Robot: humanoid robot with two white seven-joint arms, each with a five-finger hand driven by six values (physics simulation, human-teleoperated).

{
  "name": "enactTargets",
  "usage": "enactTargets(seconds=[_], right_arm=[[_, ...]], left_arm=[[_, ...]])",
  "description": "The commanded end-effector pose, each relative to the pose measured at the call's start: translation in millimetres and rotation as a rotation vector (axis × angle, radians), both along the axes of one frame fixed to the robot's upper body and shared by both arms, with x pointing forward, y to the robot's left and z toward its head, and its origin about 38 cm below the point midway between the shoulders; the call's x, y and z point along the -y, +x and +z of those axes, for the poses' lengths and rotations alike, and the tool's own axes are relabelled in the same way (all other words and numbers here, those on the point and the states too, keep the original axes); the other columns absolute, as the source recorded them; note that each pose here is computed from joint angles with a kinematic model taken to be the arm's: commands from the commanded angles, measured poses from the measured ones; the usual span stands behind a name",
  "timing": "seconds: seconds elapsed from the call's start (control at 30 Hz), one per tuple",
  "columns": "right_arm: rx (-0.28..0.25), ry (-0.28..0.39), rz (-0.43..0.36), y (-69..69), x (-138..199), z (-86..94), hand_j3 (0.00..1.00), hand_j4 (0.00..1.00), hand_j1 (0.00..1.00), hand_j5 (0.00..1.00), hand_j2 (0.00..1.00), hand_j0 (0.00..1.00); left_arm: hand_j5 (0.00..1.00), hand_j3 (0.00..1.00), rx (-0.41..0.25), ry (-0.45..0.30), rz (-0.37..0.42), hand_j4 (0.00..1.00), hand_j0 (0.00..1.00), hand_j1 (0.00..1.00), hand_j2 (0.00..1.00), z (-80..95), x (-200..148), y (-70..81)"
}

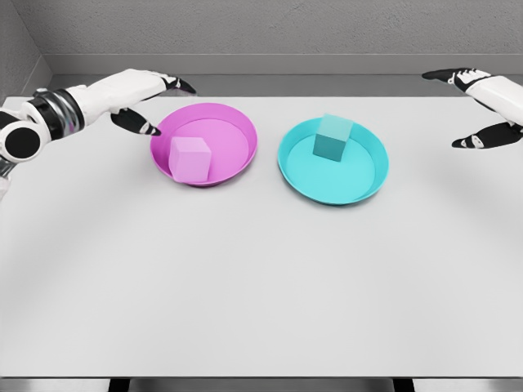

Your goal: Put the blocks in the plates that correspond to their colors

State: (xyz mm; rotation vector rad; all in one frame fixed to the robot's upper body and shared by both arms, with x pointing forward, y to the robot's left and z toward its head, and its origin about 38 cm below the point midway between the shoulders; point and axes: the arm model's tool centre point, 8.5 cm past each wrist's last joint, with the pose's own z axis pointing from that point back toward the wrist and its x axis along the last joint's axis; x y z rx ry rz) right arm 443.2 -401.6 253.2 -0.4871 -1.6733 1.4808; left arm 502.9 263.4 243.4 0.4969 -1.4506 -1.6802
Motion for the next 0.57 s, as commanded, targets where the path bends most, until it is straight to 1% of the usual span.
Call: enactTargets(seconds=[0.0, 0.03, 0.1, 0.13, 0.17, 0.2, 0.23, 0.27, 0.3, 0.33, 0.37, 0.43, 0.47, 0.53], right_arm=[[0.009, 0.002, 0.006, -0.9, -1.4, 4.3, 1.0, 1.0, 1.0, 1.0, 1.0, 1.0], [0.009, 0.0, 0.006, -1.2, -1.6, 3.9, 1.0, 1.0, 1.0, 1.0, 1.0, 1.0], [0.0, 0.0, 0.007, -2.9, -1.9, -0.2, 1.0, 1.0, 1.0, 1.0, 1.0, 1.0], [-0.001, 0.0, 0.007, -3.1, -1.8, -0.9, 1.0, 1.0, 1.0, 1.0, 1.0, 1.0], [0.003, 0.0, 0.01, -3.1, -2.6, 0.6, 1.0, 1.0, 1.0, 1.0, 1.0, 1.0], [0.007, 0.0, 0.013, -3.7, -3.5, 1.7, 1.0, 1.0, 1.0, 1.0, 1.0, 1.0], [0.011, -0.002, 0.017, -4.0, -4.9, 3.0, 1.0, 1.0, 1.0, 1.0, 1.0, 1.0], [0.008, -0.004, 0.017, -4.1, -5.1, 1.9, 1.0, 1.0, 1.0, 1.0, 1.0, 1.0], [0.005, -0.003, 0.016, -4.9, -4.6, 0.3, 1.0, 1.0, 1.0, 1.0, 1.0, 1.0], [0.003, -0.003, 0.016, -5.1, -4.5, -0.4, 1.0, 1.0, 1.0, 1.0, 1.0, 1.0], [0.005, -0.003, 0.016, -4.9, -4.6, 0.2, 1.0, 1.0, 1.0, 1.0, 1.0, 1.0], [0.013, -0.005, 0.016, -3.9, -4.4, 3.9, 1.0, 1.0, 1.0, 1.0, 1.0, 1.0], [0.012, -0.003, 0.016, -3.8, -4.9, 3.6, 1.0, 1.0, 1.0, 1.0, 1.0, 1.0], [0.019, -0.003, 0.017, -2.9, -5.1, 6.3, 1.0, 1.0, 1.0, 1.0, 1.0, 1.0]], left_arm=[[1.0, 1.0, 0.001, -0.001, 0.005, 1.0, 1.0, 1.0, 1.0, 0.6, -3.7, 0.2], [1.0, 1.0, 0.003, -0.002, -0.007, 1.0, 1.0, 1.0, 1.0, 0.9, -4.2, -0.9], [1.0, 1.0, 0.023, 0.027, -0.049, 1.0, 1.0, 1.0, 1.0, 5.5, -22.5, -8.1], [1.0, 1.0, 0.022, 0.046, -0.086, 1.0, 1.0, 1.0, 1.0, 1.6, -33.2, -16.4], [1.0, 1.0, 0.031, 0.078, -0.132, 1.0, 1.0, 1.0, 1.0, 4.3, -53.3, -28.1], [1.0, 1.0, 0.033, 0.09, -0.178, 1.0, 1.0, 1.0, 1.0, 6.6, -69.5, -38.1], [1.0, 1.0, 0.012, 0.099, -0.224, 1.0, 1.0, 1.0, 1.0, -3.8, -78.7, -50.5], [1.0, 1.0, 0.002, 0.104, -0.22, 1.0, 1.0, 1.0, 1.0, -7.2, -81.5, -52.4], [1.0, 1.0, -0.023, 0.099, -0.219, 1.0, 1.0, 1.0, 1.0, -18.7, -82.5, -56.2], [1.0, 1.0, -0.042, 0.099, -0.217, 1.0, 1.0, 1.0, 1.0, -26.5, -83.6, -59.1], [1.0, 1.0, -0.044, 0.098, -0.208, 1.0, 1.0, 1.0, 1.0, -27.1, -86.8, -59.0], [1.0, 1.0, -0.06, 0.089, -0.134, 1.0, 1.0, 1.0, 1.0, -29.5, -110.0, -53.1], [1.0, 1.0, -0.069, 0.084, -0.112, 1.0, 1.0, 1.0, 1.0, -32.1, -116.7, -51.6], [1.0, 1.0, -0.073, 0.085, -0.102, 1.0, 1.0, 1.0, 1.0, -33.4, -119.9, -51.0]])
